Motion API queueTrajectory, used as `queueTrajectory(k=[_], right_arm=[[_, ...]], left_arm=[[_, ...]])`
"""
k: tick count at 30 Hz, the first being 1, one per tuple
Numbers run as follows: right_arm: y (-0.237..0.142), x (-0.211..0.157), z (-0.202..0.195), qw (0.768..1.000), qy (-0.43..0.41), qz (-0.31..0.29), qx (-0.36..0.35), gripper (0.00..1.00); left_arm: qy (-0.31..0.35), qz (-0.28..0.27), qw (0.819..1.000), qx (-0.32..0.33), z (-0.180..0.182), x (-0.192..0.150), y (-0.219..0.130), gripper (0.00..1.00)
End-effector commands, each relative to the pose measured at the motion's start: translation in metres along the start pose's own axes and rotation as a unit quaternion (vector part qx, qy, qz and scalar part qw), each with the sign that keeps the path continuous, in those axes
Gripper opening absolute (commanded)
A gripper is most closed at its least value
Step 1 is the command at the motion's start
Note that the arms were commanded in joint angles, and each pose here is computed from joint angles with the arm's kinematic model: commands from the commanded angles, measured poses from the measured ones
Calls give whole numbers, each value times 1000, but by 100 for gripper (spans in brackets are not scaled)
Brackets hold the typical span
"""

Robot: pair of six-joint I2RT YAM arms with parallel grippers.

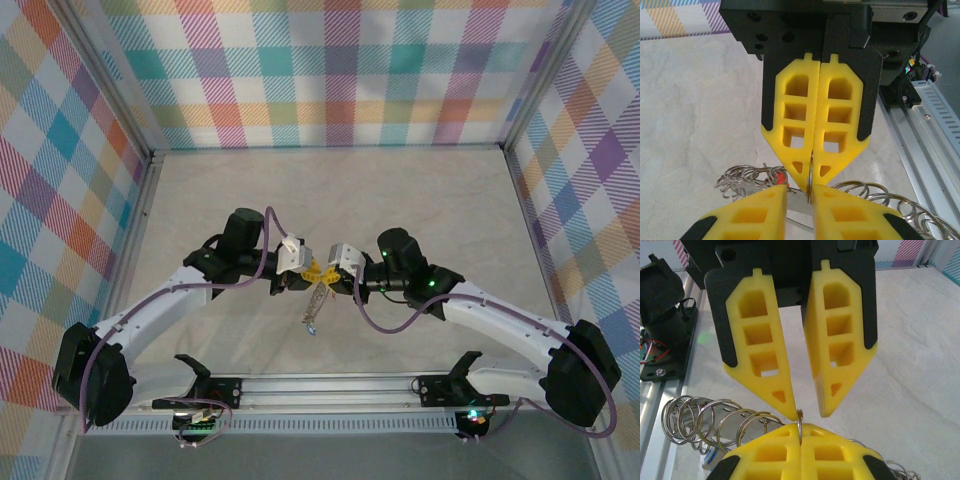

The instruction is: Put the keys on the keyring

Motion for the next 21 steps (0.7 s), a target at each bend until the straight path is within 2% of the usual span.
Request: queueTrajectory(k=[1, 6, 10, 12, 15, 21], right_arm=[[-4, 26, -1, 999, -18, -49, 1, 0], [-3, 27, -1, 998, -16, -53, 3, 0], [-1, 26, -1, 999, -12, -51, 6, 0], [-1, 25, -1, 999, -12, -50, 6, 0], [1, 22, -1, 999, -12, -44, 5, 0], [0, 3, 4, 1000, -28, -7, 3, 0]], left_arm=[[21, 5, 1000, -1, -1, 7, 1, 22], [17, 23, 1000, -6, -3, 1, 5, 22], [26, 15, 1000, -5, -3, 6, 5, 19], [27, 13, 1000, -7, -4, 8, 5, 15], [31, 10, 999, -21, -8, 9, 5, 2], [26, 17, 999, -16, -7, 4, 5, 0]])
Point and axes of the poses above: each hand's point on the last joint's axis, 136 mm out from that joint toward the fingers, its own y axis out along the fingers, its own z axis along the line the jaws close on, x = y × z, the point moved 2 cm from there along -y, back along the fingers, and after that the axes turned 14 degrees about -y, right-handed, at the moved point
